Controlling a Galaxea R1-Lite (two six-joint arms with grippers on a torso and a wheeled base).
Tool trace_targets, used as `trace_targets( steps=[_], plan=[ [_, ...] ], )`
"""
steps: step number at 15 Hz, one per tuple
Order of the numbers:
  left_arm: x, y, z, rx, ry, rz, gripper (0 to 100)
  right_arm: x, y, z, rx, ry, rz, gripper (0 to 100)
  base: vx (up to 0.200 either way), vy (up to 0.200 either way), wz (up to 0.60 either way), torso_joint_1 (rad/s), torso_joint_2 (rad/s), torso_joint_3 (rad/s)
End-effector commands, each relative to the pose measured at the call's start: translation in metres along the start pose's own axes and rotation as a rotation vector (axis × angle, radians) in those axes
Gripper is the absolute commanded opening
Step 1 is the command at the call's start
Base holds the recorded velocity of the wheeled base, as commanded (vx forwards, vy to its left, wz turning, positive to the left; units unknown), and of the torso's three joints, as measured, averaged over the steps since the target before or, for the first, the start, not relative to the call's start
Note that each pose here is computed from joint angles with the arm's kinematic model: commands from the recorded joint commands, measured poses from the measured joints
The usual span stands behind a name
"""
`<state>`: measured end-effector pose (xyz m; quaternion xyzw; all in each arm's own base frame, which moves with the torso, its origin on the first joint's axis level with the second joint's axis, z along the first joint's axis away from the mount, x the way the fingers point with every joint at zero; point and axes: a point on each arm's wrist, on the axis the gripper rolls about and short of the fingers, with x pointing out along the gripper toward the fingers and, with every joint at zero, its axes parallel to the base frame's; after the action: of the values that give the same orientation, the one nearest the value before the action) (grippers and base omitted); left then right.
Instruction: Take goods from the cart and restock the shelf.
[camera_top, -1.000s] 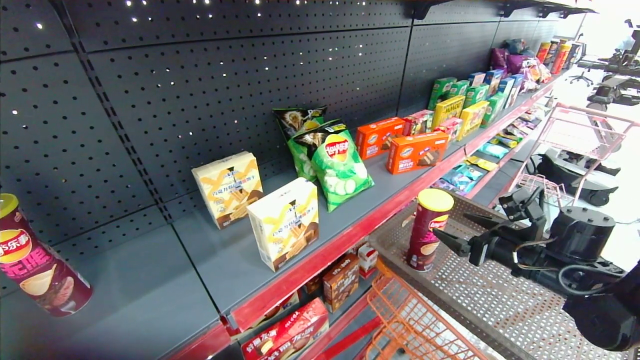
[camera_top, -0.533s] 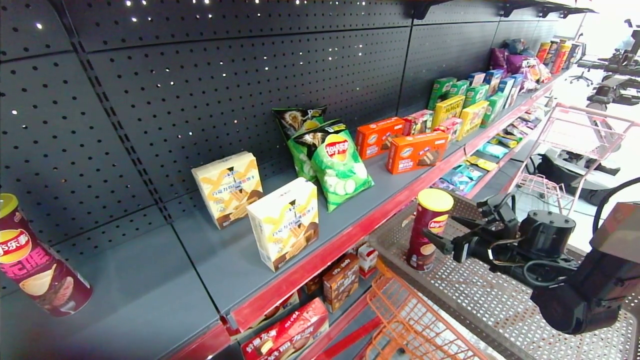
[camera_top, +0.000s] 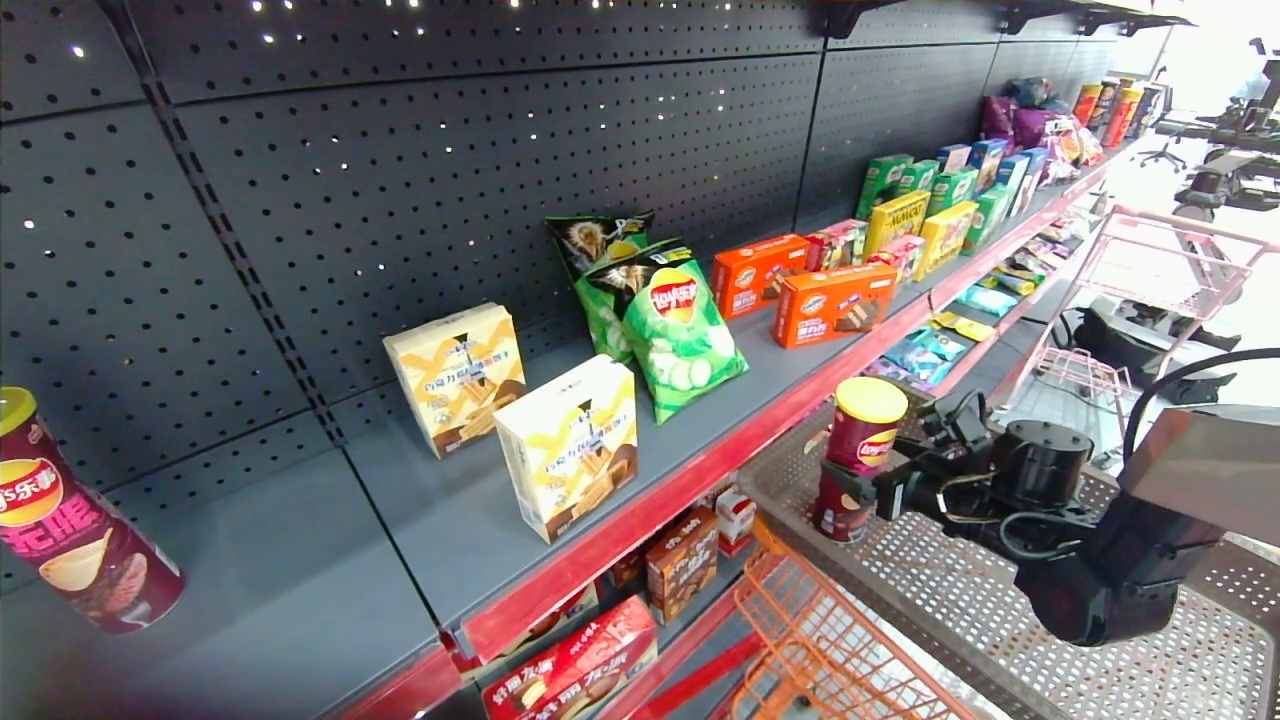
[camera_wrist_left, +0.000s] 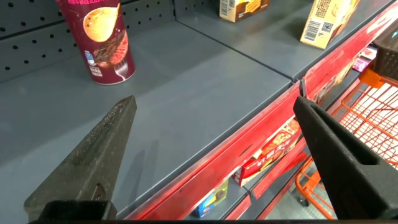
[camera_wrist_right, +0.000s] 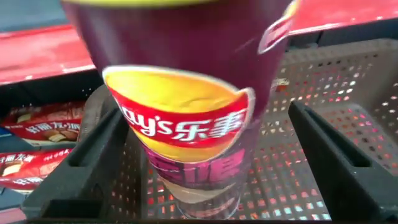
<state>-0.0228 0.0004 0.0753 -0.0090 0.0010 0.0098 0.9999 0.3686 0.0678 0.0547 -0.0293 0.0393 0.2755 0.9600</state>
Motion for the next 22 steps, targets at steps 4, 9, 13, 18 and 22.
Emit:
trace_targets(
  steps=[4, 9, 13, 18, 22],
  plan=[
    [0.000, 0.000, 0.000, 0.000, -0.001, 0.002, 100, 0.017, -0.003, -0.005, -0.009, -0.019, 0.011, 100, 0.000, 0.000, 0.00, 0.000, 0.00, 0.000],
    [0.000, 0.000, 0.000, 0.000, -0.001, 0.000, 100, 0.025, -0.005, -0.007, -0.013, -0.032, 0.022, 100, 0.000, 0.000, 0.00, 0.000, 0.00, 0.000],
    [0.000, 0.000, 0.000, 0.000, -0.001, 0.002, 100, 0.023, -0.005, -0.002, -0.017, -0.043, 0.018, 0, 0.000, 0.000, 0.00, 0.000, 0.00, 0.000],
    [0.000, 0.000, 0.000, 0.000, -0.001, 0.002, 100, -0.014, 0.002, 0.046, -0.012, -0.027, -0.015, 0, 0.000, 0.000, 0.00, 0.000, 0.00, 0.000],
    [0.000, 0.000, 0.000, 0.000, -0.001, 0.000, 100, -0.068, 0.037, 0.096, 0.019, 0.031, -0.086, 0, 0.000, 0.000, 0.00, 0.000, 0.00, 0.000]
  ],
)
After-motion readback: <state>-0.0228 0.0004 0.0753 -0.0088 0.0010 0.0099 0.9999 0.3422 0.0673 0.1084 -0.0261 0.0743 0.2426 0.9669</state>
